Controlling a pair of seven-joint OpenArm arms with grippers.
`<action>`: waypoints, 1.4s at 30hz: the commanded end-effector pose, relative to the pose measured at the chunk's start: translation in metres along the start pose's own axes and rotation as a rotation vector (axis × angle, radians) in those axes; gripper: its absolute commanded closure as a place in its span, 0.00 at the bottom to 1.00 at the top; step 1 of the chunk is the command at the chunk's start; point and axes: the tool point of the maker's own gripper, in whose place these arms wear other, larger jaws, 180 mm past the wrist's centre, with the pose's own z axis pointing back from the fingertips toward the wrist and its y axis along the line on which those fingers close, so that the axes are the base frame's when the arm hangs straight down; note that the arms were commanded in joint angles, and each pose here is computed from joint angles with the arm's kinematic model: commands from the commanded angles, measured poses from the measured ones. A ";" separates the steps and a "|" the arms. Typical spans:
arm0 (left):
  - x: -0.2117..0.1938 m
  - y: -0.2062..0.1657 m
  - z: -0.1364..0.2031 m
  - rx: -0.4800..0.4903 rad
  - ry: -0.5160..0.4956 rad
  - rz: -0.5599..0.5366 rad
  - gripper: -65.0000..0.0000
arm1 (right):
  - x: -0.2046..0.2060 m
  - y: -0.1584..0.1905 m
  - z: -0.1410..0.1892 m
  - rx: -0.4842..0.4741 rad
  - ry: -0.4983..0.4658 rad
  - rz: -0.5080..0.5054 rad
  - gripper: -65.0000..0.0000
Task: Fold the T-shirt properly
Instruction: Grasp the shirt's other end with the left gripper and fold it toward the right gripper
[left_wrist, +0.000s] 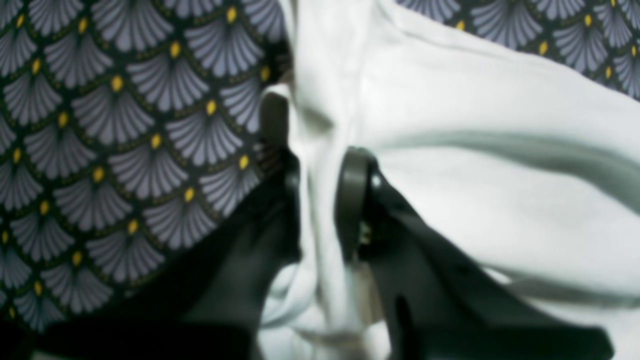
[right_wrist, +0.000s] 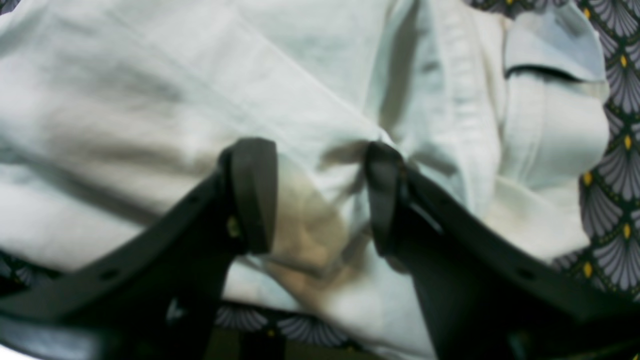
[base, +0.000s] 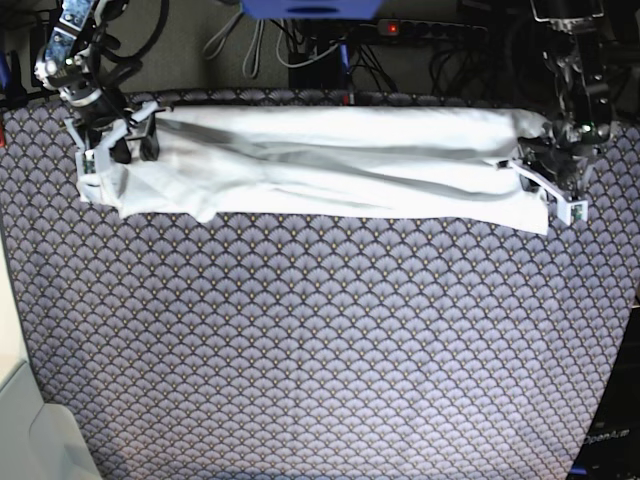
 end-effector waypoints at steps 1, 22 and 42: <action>0.005 0.003 0.007 0.019 0.001 -0.025 1.00 | 0.008 -0.002 0.002 -0.003 -0.027 0.010 0.54; 0.031 -0.148 0.069 -0.276 -0.077 -0.108 1.00 | 0.008 -0.002 0.002 -0.003 -0.027 0.010 0.54; 0.013 -0.285 0.088 -0.592 -0.037 -0.102 1.00 | 0.006 -0.002 0.003 -0.004 -0.022 0.012 0.54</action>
